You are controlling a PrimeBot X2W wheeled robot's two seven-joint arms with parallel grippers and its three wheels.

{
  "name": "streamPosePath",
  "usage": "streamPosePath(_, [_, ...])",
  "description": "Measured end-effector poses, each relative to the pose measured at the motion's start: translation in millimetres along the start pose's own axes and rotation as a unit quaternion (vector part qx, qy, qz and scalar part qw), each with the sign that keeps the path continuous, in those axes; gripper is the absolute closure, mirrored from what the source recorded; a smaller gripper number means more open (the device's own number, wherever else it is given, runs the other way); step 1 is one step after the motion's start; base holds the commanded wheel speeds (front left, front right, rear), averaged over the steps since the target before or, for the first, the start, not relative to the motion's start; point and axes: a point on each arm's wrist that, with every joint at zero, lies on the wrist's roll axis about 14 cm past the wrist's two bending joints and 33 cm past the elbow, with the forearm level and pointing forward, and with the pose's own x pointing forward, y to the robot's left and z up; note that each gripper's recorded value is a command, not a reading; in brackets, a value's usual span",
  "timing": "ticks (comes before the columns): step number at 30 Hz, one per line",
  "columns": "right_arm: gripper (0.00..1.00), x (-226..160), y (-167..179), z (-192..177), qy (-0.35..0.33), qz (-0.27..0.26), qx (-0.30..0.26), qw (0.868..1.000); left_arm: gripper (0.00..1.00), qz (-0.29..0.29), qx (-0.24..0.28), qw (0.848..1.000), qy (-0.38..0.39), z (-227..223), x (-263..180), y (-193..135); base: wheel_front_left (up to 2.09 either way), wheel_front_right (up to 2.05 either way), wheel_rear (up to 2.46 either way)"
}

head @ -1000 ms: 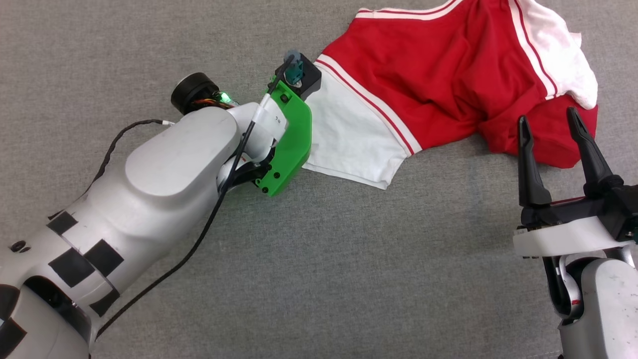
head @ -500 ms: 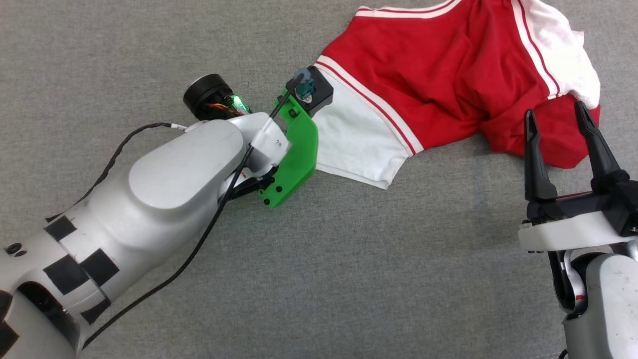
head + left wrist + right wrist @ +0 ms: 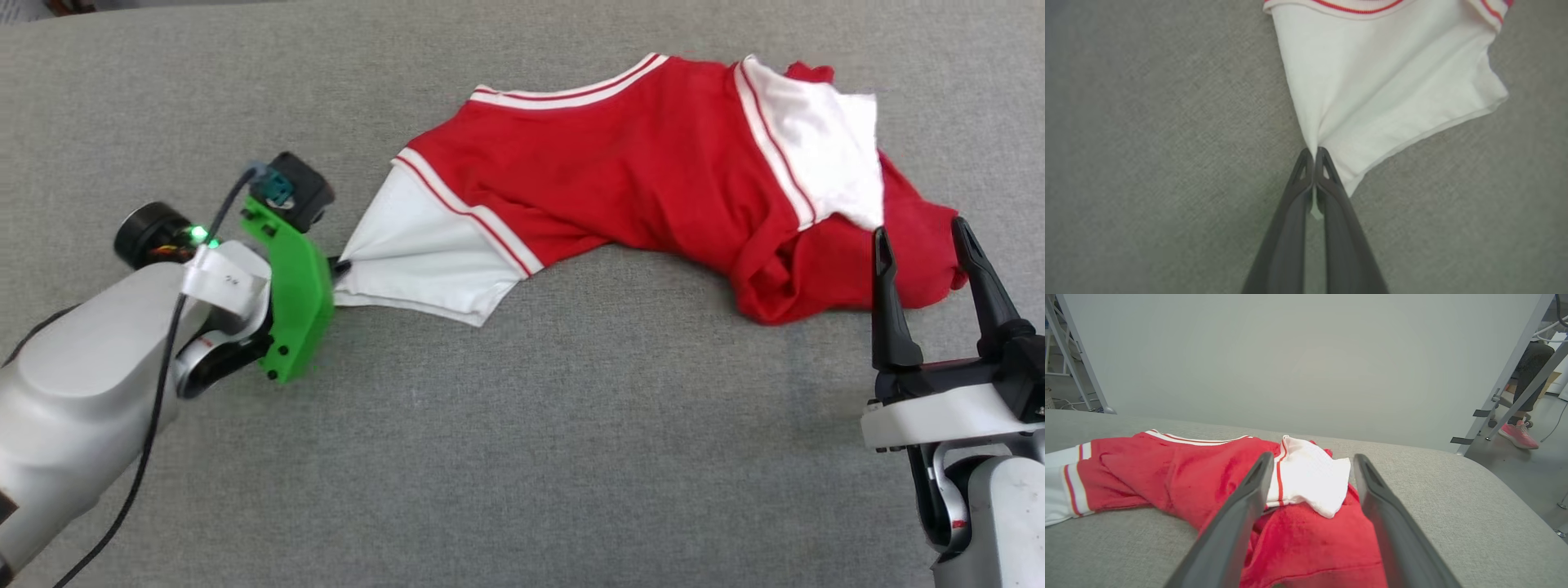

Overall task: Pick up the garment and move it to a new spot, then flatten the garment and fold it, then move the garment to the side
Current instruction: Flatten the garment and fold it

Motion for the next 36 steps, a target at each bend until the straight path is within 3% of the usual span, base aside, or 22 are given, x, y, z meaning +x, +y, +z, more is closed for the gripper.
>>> streamPosePath(8, [0.0, -0.4, 8.8, 5.3, -0.006, 0.012, 0.005, 1.0, 1.0, 0.07, -0.07, 0.994, 0.047, -61.1, -39.2, 39.6, 0.0, 0.0, 0.0])
streamPosePath(14, [0.0, -7.1, 7.5, 3.3, 0.0, 0.01, 0.003, 1.0, 1.0, 0.094, -0.099, 0.989, 0.049, -79.8, -51.0, 44.7, 0.0, 0.0, 0.0])
streamPosePath(15, [0.0, -7.8, 7.2, 3.9, 0.0, 0.01, 0.003, 1.0, 0.7, 0.097, -0.101, 0.989, 0.042, -79.5, -51.4, 44.1, 0.0, 0.0, 0.0])
streamPosePath(16, [0.0, -9.1, 6.7, 4.5, 0.0, 0.009, 0.003, 1.0, 0.0, 0.103, -0.098, 0.989, 0.032, -77.4, -51.7, 43.9, 0.0, 0.0, 0.0])
streamPosePath(18, [0.0, -11.4, 3.5, 6.9, -0.002, 0.005, 0.001, 1.0, 0.0, 0.127, -0.067, 0.99, -0.006, -63.9, -53.7, 48.0, 0.0, 0.0, 0.0])
streamPosePath(22, [0.0, -12.7, -7.4, 17.6, -0.015, -0.003, -0.012, 1.0, 0.0, 0.158, -0.06, 0.977, -0.131, -16.9, -59.2, 44.2, 0.0, 0.0, 0.0])
streamPosePath(27, [0.0, -9.1, -20.6, 38.3, -0.043, -0.005, -0.033, 0.999, 0.0, 0.209, -0.067, 0.942, -0.253, 13.3, -81.8, 37.7, 0.0, 0.0, 0.0])
streamPosePath(32, [0.0, 11.1, -23.0, 71.8, -0.082, 0.011, -0.052, 0.995, 0.0, 0.256, -0.078, 0.914, -0.306, 22.1, -101.4, 29.4, 0.0, 0.0, 0.0])
streamPosePath(36, [0.0, 26.9, -15.6, 89.1, -0.088, 0.034, -0.061, 0.994, 0.0, 0.313, -0.066, 0.878, -0.357, 37.2, -127.6, 28.5, 0.0, 0.0, 0.0])
